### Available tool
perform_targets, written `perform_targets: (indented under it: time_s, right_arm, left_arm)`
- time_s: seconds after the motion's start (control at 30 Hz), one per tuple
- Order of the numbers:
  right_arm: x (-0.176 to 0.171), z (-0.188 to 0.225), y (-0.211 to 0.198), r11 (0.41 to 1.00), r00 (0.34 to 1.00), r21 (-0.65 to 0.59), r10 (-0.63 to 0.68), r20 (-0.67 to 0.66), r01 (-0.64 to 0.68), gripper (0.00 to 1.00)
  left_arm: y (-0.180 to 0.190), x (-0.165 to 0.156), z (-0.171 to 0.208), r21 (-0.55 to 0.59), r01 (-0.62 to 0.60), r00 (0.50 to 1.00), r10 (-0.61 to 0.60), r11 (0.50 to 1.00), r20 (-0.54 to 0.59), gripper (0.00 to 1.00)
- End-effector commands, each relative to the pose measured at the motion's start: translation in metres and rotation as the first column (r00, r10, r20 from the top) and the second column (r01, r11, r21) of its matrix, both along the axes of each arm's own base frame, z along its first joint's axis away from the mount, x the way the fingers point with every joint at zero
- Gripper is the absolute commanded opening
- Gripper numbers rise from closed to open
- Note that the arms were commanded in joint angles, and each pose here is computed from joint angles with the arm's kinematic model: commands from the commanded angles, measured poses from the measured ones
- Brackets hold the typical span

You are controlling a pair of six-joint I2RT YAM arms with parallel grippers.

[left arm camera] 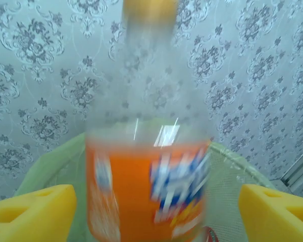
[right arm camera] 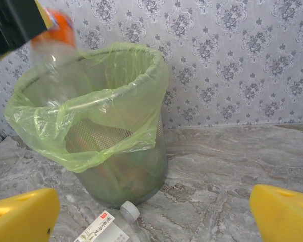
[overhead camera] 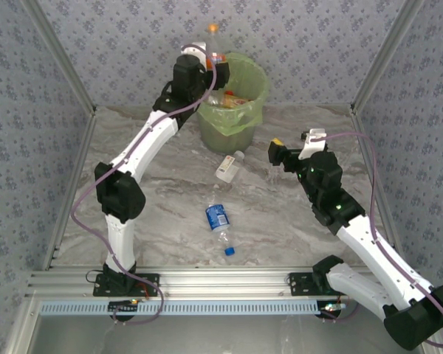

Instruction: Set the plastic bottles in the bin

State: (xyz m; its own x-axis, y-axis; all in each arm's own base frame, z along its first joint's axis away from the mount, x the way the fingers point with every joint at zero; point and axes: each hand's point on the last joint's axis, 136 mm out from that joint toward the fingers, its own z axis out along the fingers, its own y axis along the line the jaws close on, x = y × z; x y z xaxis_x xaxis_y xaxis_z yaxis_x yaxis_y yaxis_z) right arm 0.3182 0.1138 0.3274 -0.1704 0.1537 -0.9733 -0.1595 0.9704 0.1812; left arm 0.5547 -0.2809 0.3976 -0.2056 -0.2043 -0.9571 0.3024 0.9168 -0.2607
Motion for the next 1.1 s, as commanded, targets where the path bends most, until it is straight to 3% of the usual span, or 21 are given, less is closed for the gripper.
perform_targets:
  time_s: [0.0, 0.27, 0.63, 0.83, 1.07]
  right_arm:
    - [-0.004, 0.012, -0.008, 0.999, 0.999, 0.025, -0.035, 0.021, 0.034, 0.99]
    - [-0.005, 0.011, -0.011, 0.999, 0.999, 0.02, -0.042, 0.017, 0.042, 0.99]
    - [0.007, -0.013, 0.0, 1.0, 0.996, -0.017, -0.008, -0.084, 0.007, 0.99]
    - [0.018, -0.036, 0.01, 1.0, 0.987, -0.019, 0.005, -0.158, -0.008, 0.99]
    - [0.025, -0.065, 0.009, 0.998, 0.973, 0.027, -0.044, -0.227, 0.051, 0.99]
  left_arm:
    - [0.003, -0.004, 0.018, -0.073, -0.008, 1.0, 0.006, 0.997, -0.024, 0.86]
    - [0.007, -0.007, 0.027, -0.163, 0.007, 0.997, -0.019, 0.987, -0.072, 0.99]
    - [0.005, -0.031, 0.029, -0.196, 0.114, 0.968, -0.154, 0.974, -0.2, 0.99]
    - [0.013, -0.058, 0.047, -0.194, 0.15, 0.982, -0.169, 0.969, -0.089, 0.99]
    - [0.044, -0.091, 0.02, -0.203, 0.077, 0.993, -0.093, 0.976, -0.073, 0.99]
